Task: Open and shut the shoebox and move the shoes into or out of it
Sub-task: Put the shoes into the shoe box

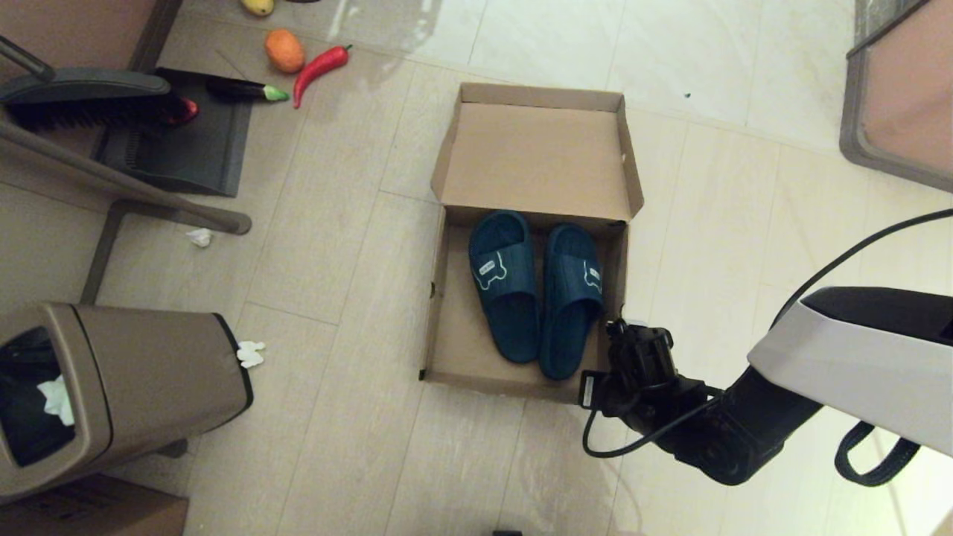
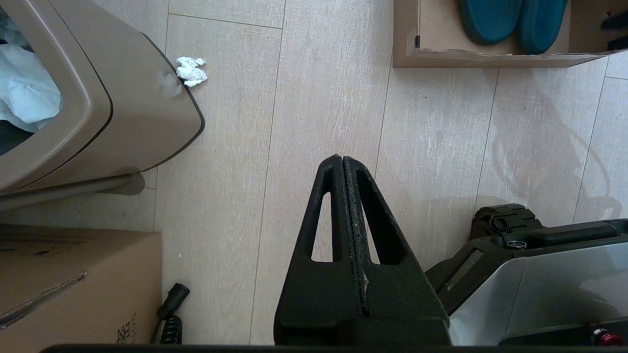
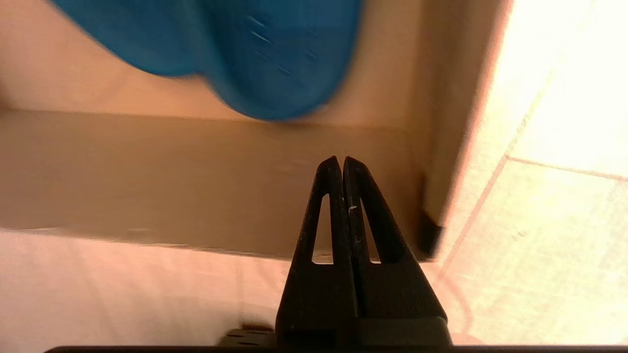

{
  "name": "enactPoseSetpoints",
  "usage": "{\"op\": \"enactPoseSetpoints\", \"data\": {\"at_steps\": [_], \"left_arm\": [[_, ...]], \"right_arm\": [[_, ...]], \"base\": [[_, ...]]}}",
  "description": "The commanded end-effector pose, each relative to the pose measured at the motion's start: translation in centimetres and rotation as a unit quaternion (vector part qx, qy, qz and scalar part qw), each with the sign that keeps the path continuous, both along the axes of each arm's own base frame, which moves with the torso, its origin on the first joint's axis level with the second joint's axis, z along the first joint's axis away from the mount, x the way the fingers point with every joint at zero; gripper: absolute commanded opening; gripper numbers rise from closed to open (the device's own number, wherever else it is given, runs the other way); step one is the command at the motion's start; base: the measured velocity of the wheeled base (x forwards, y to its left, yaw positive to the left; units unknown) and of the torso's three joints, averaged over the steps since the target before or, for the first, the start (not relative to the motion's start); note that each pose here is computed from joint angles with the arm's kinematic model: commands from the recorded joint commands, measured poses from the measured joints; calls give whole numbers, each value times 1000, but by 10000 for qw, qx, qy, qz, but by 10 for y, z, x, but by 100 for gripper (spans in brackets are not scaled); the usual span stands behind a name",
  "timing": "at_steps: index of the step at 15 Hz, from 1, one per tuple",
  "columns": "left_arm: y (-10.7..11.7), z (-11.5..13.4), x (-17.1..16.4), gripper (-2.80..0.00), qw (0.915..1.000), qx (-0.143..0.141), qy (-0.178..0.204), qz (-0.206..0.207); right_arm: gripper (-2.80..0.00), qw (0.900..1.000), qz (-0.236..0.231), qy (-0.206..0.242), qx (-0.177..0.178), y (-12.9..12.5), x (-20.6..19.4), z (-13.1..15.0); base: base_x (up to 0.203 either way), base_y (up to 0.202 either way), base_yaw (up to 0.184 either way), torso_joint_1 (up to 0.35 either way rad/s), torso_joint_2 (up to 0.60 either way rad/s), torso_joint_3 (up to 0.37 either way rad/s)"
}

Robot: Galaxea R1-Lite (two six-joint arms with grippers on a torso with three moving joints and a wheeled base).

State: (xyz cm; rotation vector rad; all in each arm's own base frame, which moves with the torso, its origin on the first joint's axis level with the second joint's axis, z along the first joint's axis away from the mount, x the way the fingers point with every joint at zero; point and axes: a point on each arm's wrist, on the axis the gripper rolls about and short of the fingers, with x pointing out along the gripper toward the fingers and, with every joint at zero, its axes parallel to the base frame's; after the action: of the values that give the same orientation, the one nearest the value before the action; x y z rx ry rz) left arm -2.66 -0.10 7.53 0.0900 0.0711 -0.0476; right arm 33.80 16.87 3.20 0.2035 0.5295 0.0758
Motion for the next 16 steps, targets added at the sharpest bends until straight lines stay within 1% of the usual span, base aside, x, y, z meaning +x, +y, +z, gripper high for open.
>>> {"op": "enactPoseSetpoints", "data": {"at_steps": [1,4,6,8,12,16], "left_arm": [[0,0,0,-280,10000,2,17,-1],[0,0,0,-280,10000,2,10,-1],[0,0,0,-280,10000,2,10,-1],[0,0,0,-280,10000,2,10,-1],[0,0,0,-280,10000,2,10,-1],[0,0,0,-280,10000,2,10,-1]], "right_arm": [[-280,9998,-75,183,-88,-4,3,-17],[-280,9994,-43,258,-205,-5,3,-23],[-280,9987,64,282,-413,-6,3,-27],[-280,9983,35,333,-467,-8,5,-33],[-280,9969,-199,534,-543,-28,5,-41],[-280,9962,-289,588,-575,-46,-17,-52]], "base": [[0,0,0,0,0,0],[0,0,0,0,0,0],[0,0,0,0,0,0],[0,0,0,0,0,0],[0,0,0,0,0,0],[0,0,0,0,0,0]]}}
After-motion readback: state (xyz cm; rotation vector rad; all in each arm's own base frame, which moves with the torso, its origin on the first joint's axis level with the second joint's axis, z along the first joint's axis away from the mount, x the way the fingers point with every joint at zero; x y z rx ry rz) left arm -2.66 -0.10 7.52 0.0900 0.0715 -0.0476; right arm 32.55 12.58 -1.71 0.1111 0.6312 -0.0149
